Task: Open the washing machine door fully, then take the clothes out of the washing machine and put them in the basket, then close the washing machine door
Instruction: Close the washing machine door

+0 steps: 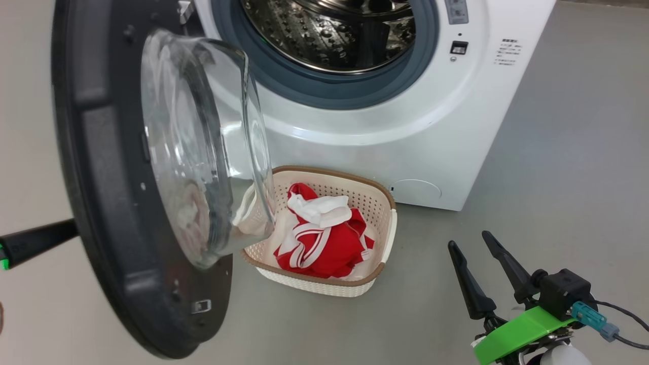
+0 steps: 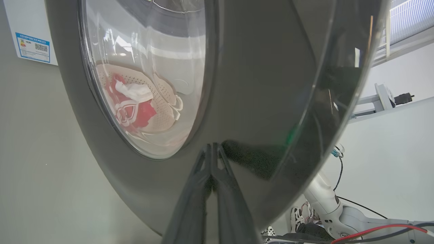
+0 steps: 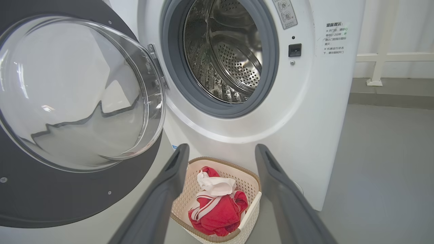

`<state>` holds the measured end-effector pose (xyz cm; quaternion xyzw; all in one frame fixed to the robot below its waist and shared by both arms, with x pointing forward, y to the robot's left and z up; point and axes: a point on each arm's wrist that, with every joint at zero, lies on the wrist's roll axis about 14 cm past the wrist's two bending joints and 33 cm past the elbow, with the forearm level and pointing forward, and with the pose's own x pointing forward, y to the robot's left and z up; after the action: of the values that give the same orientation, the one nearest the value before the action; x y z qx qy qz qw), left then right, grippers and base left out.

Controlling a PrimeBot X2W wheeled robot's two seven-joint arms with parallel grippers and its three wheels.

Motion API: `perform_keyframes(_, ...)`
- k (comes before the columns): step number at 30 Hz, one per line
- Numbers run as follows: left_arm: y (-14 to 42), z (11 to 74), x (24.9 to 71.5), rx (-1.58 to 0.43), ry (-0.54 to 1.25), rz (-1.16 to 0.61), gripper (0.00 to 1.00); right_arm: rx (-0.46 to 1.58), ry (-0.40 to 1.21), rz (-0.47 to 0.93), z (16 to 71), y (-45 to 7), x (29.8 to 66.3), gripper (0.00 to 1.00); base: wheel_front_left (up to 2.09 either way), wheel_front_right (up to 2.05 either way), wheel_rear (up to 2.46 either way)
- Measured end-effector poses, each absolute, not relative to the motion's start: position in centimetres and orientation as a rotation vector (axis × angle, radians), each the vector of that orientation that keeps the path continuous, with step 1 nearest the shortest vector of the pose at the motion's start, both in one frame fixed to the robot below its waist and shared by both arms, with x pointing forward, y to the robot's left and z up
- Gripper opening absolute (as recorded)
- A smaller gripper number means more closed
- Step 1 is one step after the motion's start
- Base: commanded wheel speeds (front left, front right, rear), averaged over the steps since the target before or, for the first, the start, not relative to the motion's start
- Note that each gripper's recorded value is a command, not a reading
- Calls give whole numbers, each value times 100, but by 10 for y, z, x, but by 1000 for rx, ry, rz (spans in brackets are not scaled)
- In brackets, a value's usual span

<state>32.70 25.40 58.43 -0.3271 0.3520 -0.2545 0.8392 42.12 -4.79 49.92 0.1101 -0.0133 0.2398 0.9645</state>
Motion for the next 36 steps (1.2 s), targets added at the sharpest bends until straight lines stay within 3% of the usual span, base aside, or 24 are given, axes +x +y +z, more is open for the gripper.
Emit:
perform_keyframes(17,193,587,343,-604,744,-709,0,231,-17,399,494,-76,415,100,0,0,0)
perform_keyframes(36,129,602,372,-584,622,-855,0,241,-18,319,491,-100,413,100,0,0,0)
